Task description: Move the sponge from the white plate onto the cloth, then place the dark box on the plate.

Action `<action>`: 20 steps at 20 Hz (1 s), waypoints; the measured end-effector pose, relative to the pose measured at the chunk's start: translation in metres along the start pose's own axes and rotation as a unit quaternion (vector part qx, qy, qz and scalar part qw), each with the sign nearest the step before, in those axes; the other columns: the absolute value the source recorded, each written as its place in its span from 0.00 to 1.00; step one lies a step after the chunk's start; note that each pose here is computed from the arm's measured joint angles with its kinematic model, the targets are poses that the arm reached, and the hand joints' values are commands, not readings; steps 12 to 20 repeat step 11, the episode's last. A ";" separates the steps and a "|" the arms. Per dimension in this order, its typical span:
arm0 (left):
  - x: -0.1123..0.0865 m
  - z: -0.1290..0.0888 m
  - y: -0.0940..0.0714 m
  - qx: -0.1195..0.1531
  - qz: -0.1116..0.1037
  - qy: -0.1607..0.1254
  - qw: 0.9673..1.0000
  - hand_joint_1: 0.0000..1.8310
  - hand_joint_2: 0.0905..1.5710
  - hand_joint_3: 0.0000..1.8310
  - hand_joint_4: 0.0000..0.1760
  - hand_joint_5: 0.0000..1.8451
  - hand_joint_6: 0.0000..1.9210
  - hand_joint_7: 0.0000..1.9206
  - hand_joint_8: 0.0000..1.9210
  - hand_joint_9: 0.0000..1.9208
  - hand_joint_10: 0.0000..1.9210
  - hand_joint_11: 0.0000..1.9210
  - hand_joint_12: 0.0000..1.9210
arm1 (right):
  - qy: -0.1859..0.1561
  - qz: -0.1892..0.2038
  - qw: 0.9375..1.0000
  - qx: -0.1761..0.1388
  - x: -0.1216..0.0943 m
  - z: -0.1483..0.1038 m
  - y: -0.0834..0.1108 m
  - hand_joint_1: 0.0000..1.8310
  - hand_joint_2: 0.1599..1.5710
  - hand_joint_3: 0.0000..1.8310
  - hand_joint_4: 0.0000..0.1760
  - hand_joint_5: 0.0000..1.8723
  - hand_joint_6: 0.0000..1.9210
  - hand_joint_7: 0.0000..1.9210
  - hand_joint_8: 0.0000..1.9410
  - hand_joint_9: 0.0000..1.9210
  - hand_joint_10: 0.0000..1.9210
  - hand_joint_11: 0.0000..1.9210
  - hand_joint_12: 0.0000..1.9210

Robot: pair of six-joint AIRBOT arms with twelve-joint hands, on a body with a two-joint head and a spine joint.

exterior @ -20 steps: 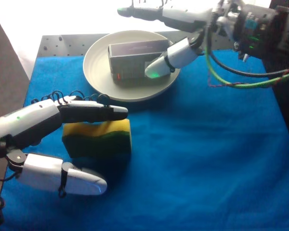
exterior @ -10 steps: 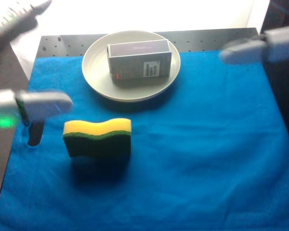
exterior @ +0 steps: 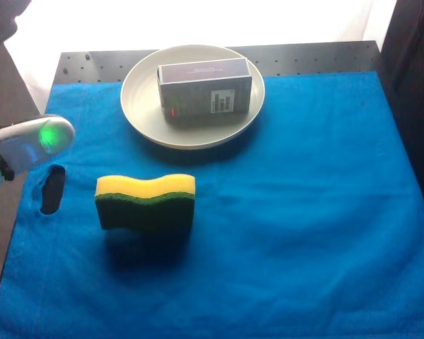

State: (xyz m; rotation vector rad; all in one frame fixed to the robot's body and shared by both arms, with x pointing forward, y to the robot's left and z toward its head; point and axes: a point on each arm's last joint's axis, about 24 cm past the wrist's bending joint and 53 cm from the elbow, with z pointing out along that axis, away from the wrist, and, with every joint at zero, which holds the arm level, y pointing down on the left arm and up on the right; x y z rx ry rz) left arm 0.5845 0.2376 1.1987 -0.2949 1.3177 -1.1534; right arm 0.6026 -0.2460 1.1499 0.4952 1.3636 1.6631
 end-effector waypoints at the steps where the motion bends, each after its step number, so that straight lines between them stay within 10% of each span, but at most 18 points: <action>1: 0.005 -0.004 0.002 -0.004 0.000 0.009 1.000 0.23 0.58 0.00 0.10 0.00 0.00 0.00 0.00 0.00 0.00 0.00 0.36 | -0.001 0.007 1.000 -0.007 0.004 -0.001 0.003 0.38 0.48 0.01 0.98 0.00 0.00 0.01 0.00 0.00 0.00 0.00 0.00; 20: 0.001 -0.014 0.007 -0.015 -0.012 -0.012 1.000 0.26 0.56 0.00 0.00 0.00 0.00 0.00 0.00 0.00 0.00 0.00 0.47 | 0.002 0.015 1.000 -0.020 0.010 -0.002 0.007 0.38 0.48 0.00 1.00 0.00 0.00 0.01 0.00 0.00 0.00 0.00 0.00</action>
